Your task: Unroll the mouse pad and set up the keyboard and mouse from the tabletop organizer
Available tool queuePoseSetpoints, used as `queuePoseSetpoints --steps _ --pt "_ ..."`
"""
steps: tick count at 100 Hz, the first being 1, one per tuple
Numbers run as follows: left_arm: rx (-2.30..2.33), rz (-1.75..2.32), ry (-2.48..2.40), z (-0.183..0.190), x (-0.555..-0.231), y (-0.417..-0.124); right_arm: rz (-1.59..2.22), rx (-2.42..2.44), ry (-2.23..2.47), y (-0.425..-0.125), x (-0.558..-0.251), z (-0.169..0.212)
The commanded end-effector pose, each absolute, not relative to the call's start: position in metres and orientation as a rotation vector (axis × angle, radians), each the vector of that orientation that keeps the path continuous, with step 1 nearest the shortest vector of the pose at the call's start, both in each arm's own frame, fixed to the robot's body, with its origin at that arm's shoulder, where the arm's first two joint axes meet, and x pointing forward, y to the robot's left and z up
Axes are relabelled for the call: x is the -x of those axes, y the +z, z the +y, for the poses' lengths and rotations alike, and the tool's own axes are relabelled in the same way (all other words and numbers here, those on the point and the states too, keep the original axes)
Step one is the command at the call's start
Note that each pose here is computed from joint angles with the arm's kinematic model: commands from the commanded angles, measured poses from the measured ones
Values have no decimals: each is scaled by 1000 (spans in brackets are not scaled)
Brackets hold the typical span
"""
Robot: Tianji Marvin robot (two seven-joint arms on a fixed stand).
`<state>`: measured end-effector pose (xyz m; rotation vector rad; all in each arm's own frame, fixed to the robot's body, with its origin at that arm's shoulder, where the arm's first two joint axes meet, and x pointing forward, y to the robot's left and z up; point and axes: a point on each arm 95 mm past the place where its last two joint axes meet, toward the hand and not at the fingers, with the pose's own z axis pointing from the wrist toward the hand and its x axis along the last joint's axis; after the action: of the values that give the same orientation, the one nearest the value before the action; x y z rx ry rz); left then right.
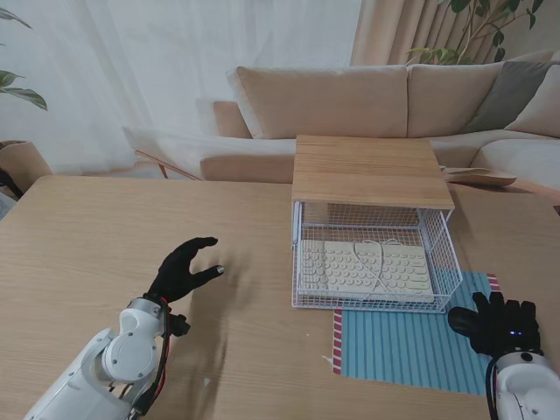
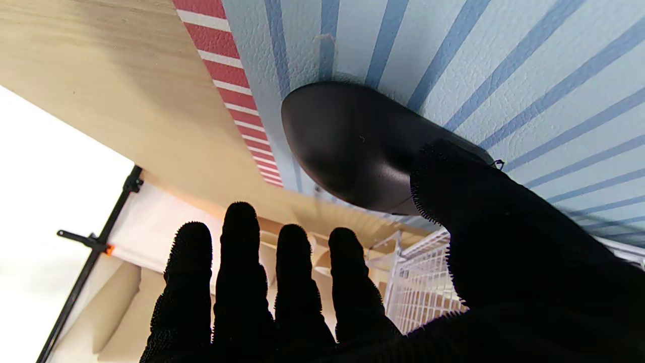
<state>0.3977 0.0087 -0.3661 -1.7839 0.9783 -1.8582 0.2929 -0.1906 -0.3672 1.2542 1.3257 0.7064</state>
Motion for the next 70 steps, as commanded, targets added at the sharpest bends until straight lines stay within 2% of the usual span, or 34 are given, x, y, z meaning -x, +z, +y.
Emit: queuePoseSetpoints --steps 1,19,43,70 --pt "1791 991 -1862 5 -397 -365 1329 -1250 726 -364 -289 -186" --pt "1797 990 -1860 5 -397 -366 1326 -1188 797 -336 -286 -184" --pt "1787 989 -1869 5 -396 -364 1309 -1053 950 -285 -282 -176" --pt "1715 1012 -1913 -3 -390 -350 1364 -866 1173 -231 -292 -144"
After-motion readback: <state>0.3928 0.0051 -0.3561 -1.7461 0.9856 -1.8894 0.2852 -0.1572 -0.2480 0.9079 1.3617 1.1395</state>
